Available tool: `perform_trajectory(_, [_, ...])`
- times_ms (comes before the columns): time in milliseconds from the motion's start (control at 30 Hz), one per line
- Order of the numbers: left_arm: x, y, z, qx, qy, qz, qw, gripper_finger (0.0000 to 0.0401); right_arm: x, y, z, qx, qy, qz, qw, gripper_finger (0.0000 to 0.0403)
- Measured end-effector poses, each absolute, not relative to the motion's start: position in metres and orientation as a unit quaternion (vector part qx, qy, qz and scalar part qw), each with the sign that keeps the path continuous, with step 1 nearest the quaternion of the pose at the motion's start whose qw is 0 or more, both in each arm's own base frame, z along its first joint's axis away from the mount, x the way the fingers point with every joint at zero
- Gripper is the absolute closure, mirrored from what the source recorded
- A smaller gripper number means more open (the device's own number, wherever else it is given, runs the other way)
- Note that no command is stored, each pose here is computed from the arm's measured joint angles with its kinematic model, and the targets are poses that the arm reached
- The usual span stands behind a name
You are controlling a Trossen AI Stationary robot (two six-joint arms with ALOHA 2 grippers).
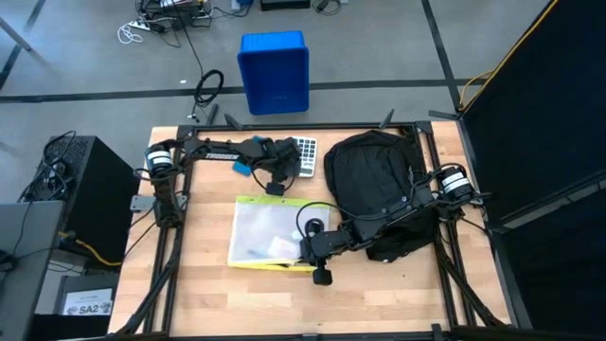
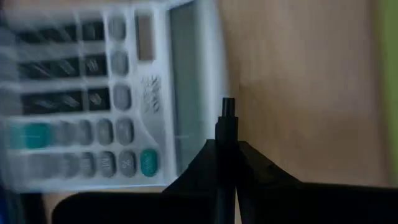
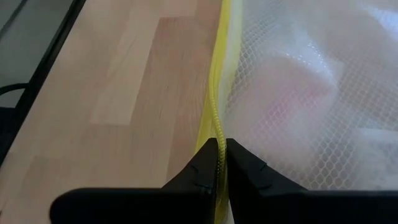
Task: Unpack backpack
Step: Remove the black pen from the white zip bag
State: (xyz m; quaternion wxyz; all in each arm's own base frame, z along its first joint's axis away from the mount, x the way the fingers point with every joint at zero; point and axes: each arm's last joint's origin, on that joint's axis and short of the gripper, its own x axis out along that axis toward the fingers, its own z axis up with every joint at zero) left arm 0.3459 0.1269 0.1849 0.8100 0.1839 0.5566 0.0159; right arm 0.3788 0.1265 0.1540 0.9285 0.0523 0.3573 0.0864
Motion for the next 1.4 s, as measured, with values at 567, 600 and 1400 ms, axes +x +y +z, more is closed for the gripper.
perform_trajectory(567, [0.366,0.124,0.169,0.180,0.574,-0.015,0.798,0.0401,0.378,0.126,0.153,0.051,0.360,0.086,0.927,0.0400])
perform_trajectory(600, [0.366,0.128,0.164,0.174,0.578,-0.012,0.797,0.0400,0.378,0.126,0.153,0.051,0.361,0.086,0.927,0.0400])
perform_trajectory(1400, [0.331,0.103,0.233,0.016,0.613,0.043,0.789,0.0231,0.378,0.127,0.153,0.051,0.363,0.085,0.927,0.0401])
